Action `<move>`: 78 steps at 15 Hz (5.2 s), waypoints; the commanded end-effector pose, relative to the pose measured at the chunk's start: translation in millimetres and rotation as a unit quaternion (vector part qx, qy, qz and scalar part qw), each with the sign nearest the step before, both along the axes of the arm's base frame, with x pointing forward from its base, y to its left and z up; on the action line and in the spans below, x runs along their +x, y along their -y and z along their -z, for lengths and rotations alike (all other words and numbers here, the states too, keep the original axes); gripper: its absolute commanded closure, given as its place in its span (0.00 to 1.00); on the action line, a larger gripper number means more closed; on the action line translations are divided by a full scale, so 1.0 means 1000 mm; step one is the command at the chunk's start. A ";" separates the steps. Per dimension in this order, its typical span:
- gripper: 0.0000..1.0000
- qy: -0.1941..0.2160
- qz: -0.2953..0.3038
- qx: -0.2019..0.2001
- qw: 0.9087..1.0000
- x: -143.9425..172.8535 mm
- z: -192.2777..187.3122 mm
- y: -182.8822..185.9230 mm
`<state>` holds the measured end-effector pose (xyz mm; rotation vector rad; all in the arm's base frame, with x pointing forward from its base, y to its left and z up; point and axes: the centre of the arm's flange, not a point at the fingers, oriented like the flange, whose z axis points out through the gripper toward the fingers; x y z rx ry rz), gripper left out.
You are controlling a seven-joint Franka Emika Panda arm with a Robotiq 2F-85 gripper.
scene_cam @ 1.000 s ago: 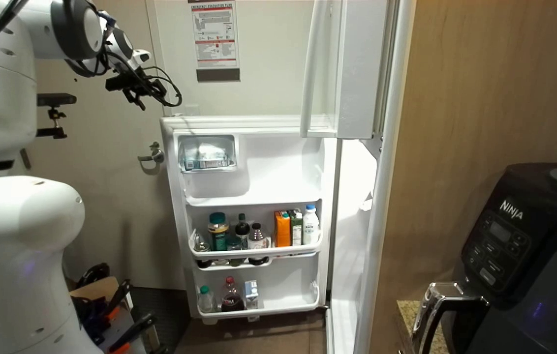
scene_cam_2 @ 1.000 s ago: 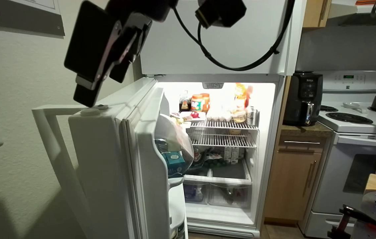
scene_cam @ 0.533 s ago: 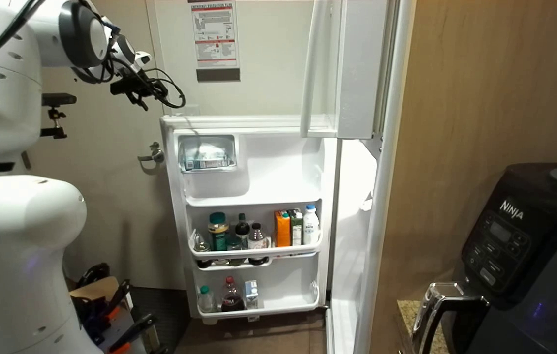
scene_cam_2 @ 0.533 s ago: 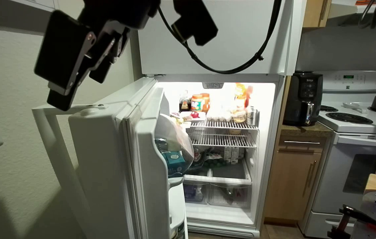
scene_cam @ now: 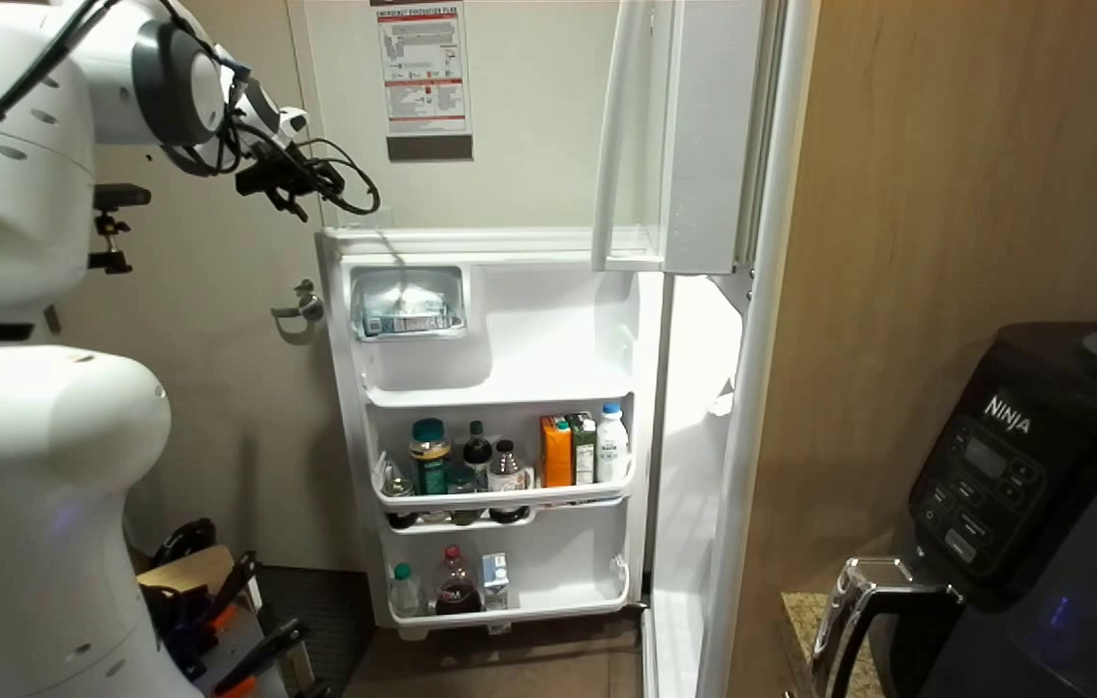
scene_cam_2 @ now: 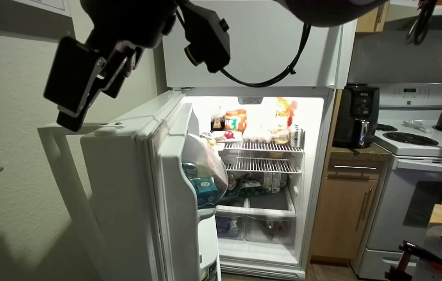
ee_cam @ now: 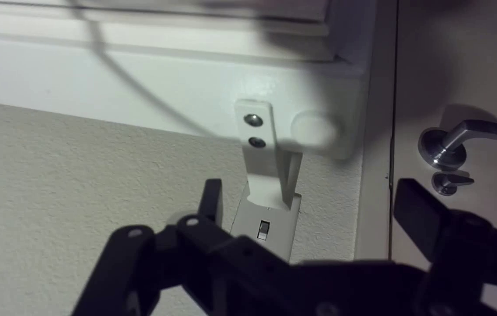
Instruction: Close the bottom fridge door
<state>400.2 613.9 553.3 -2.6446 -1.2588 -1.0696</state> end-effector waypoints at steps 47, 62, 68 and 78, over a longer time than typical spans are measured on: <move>0.00 -0.103 0.044 -0.056 0.992 -0.026 -0.017 0.108; 0.00 -0.019 -0.061 0.040 0.997 -0.068 -0.022 0.079; 0.00 -0.042 -0.072 0.053 0.995 -0.071 -0.001 0.058; 0.00 -0.129 0.056 -0.037 0.989 -0.076 0.022 0.078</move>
